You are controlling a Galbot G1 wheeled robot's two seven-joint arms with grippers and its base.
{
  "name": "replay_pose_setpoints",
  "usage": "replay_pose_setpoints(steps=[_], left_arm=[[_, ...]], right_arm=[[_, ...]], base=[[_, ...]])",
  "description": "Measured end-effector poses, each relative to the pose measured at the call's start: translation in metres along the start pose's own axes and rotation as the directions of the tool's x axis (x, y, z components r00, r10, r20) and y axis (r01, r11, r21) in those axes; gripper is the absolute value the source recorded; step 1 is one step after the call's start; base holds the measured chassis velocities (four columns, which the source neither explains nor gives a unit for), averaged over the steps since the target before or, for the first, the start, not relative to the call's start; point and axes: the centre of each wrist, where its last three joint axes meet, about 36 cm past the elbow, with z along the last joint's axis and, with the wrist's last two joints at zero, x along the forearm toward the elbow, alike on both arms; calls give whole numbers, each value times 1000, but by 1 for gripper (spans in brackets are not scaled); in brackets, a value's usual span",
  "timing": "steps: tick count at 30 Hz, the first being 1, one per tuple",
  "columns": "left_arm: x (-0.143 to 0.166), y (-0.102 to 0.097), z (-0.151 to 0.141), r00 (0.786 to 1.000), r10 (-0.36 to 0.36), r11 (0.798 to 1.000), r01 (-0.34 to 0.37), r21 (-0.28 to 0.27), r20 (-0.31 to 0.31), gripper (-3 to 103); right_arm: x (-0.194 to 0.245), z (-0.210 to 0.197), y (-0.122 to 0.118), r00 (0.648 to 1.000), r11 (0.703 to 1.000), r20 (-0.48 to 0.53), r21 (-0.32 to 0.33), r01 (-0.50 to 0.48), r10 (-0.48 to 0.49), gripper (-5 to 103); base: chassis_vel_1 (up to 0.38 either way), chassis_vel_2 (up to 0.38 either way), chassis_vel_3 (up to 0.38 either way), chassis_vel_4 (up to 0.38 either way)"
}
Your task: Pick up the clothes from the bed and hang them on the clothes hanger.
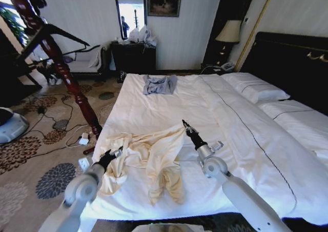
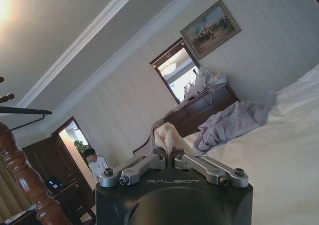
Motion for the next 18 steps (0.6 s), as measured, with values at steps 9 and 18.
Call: replay_pose_setpoints(steps=[9, 18], left_arm=[[-55, -15, -5, 999, 47, 999, -47, -9, -20, 100], [-79, -28, 25, 994, 37, 997, -44, -68, -107, 81]], right_arm=[[1, 8, 1, 1000, 1000, -15, 10, -12, 12, 2], [5, 11, 2, 1000, 999, -21, 26, -23, 23, 2]], base=[[0, 0, 0, 0], [0, 0, 0, 0]])
